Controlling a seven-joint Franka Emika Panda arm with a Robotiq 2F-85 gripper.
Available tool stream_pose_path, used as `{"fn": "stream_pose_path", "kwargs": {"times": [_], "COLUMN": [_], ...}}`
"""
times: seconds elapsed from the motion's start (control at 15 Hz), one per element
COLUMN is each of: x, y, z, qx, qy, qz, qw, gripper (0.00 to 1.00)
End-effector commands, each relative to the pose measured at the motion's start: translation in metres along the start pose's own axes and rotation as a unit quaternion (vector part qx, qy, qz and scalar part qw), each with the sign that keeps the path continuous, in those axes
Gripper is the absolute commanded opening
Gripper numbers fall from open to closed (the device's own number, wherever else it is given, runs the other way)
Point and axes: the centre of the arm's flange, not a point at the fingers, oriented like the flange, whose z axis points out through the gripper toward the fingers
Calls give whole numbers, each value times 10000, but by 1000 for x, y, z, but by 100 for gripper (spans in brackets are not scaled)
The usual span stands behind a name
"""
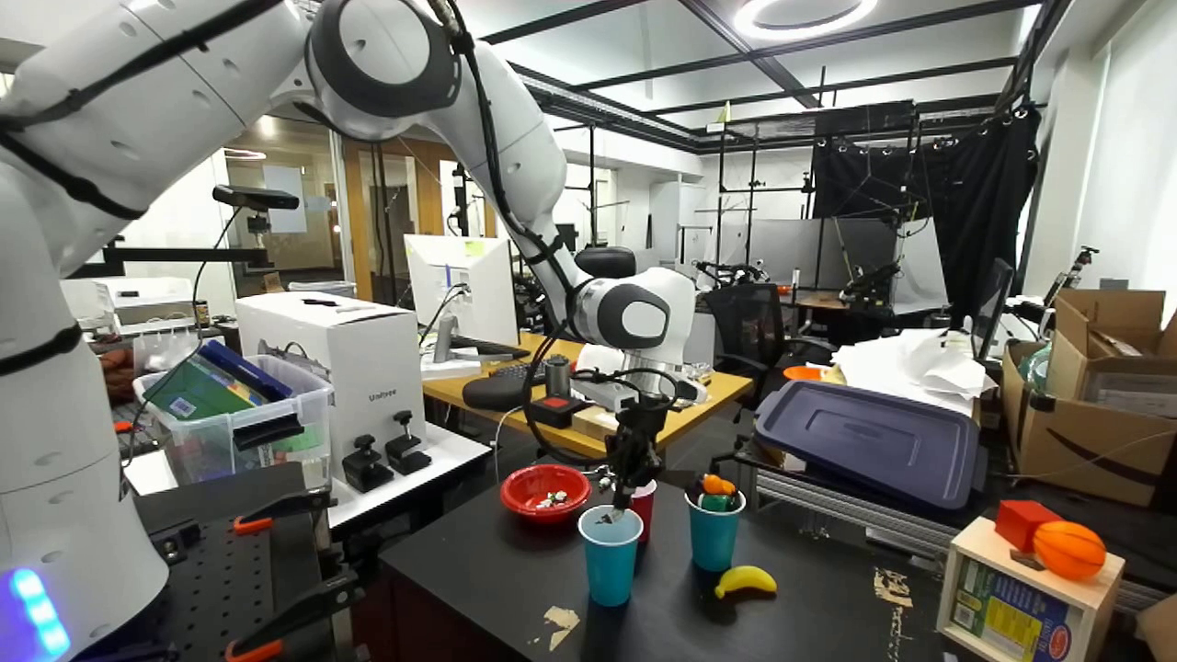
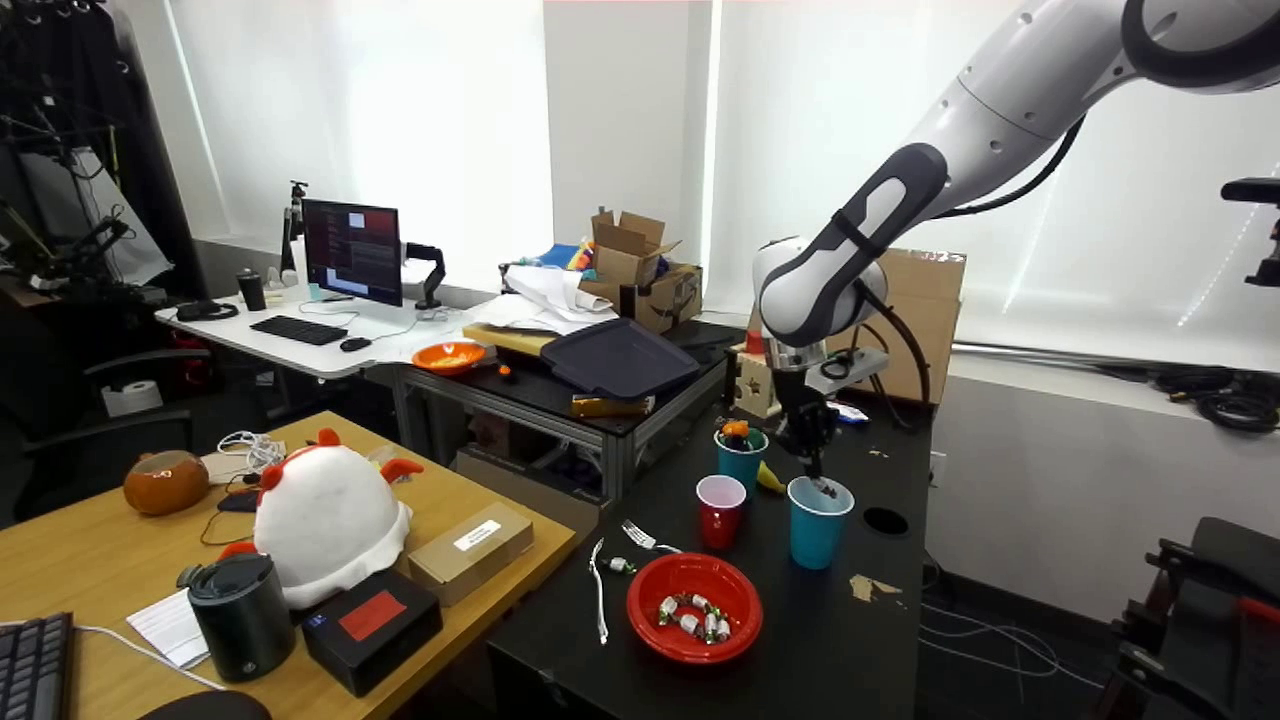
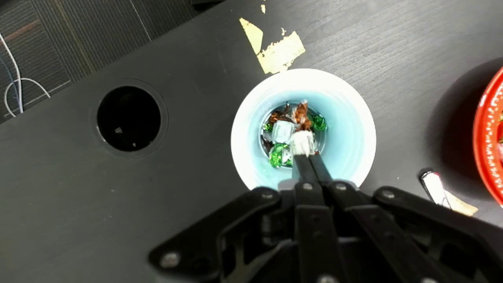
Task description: Put the sweets into the blue cup.
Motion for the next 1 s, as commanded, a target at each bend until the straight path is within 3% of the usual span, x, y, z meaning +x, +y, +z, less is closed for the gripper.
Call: {"fn": "stream_pose_path", "kwargs": {"times": [0.0,0.33,0.6,0.93], "x": [-5,5,21,22], "y": [-3,-22,-69,-109], "z": [-13,-60,-116,-166], "qx": [98,167,228,131], "qy": [64,300,655,442], "qz": [62,-197,-881,-1845], "qw": [9999,9992,9937,9817], "gripper": [35,72,99,100]}}
